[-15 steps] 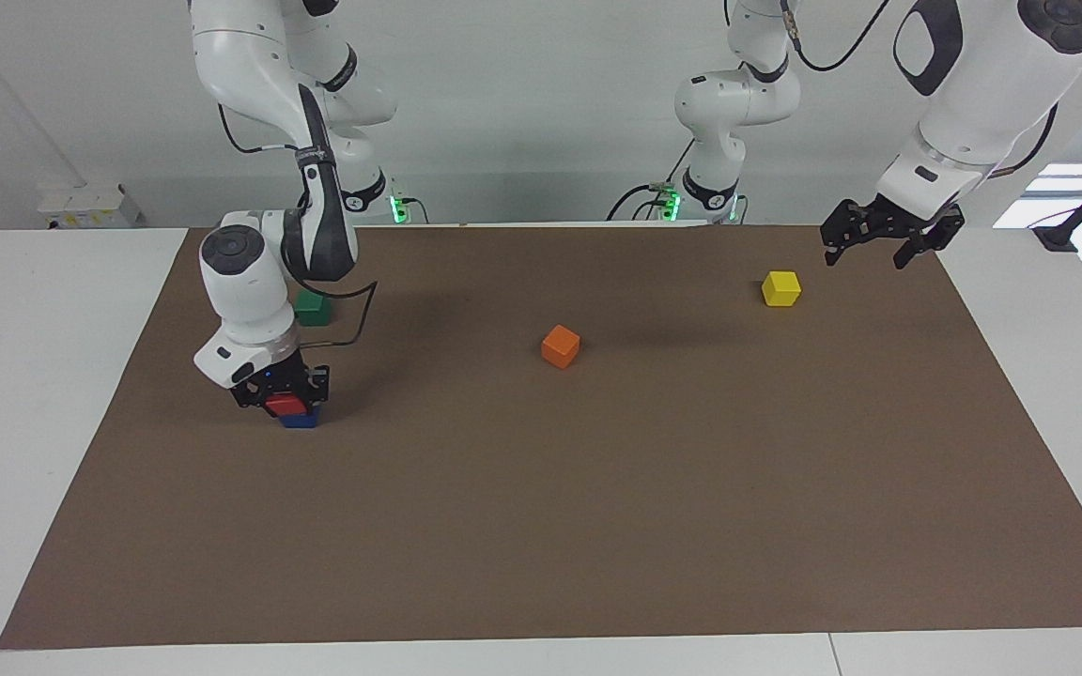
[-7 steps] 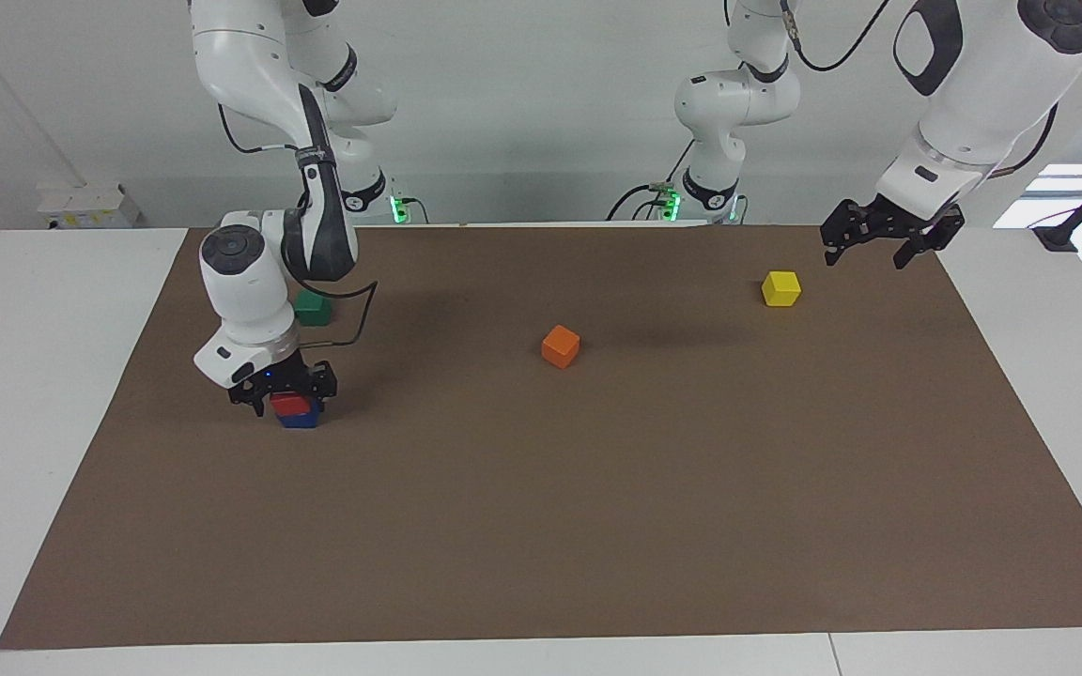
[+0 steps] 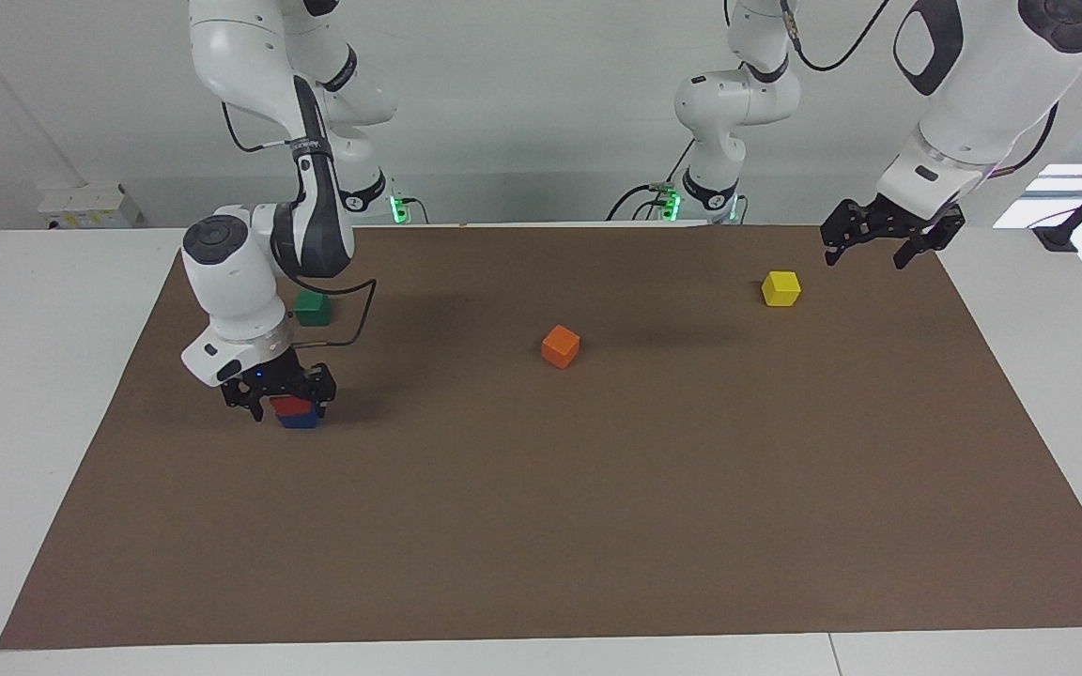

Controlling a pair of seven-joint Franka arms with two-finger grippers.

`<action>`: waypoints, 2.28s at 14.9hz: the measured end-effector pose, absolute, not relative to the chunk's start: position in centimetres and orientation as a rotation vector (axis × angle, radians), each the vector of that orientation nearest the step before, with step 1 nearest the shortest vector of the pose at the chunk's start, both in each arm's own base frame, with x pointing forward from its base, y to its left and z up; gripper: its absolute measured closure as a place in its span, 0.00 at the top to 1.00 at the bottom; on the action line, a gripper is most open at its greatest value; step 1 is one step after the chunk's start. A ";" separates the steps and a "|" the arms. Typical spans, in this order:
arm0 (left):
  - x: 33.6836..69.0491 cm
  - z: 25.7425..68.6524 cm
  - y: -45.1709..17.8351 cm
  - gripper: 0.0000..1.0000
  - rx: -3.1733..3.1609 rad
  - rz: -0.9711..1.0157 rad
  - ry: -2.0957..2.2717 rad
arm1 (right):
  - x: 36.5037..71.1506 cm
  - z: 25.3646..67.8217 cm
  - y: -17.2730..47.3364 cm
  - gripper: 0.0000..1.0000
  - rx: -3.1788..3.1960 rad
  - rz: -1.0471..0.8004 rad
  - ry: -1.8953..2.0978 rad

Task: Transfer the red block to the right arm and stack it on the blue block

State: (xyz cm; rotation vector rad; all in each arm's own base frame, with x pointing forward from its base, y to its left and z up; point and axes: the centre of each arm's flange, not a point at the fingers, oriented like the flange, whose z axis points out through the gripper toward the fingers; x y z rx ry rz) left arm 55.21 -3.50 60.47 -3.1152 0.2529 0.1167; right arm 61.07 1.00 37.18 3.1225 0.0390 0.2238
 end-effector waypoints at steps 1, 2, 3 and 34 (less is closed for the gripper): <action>55.2 60.5 -3.6 1.00 -3.115 0.116 0.257 | 61.5 38.7 1.2 1.00 3.148 0.209 0.013; 55.2 60.5 -3.8 1.00 -3.114 0.116 0.260 | 61.8 40.3 1.4 1.00 3.166 0.187 0.000; 55.2 60.5 -3.9 1.00 -3.114 0.116 0.264 | 61.9 42.0 1.5 1.00 3.175 0.170 -0.002; 55.2 60.7 -3.4 1.00 -3.116 0.110 0.249 | 53.4 61.9 -3.2 1.00 3.156 -0.005 -0.022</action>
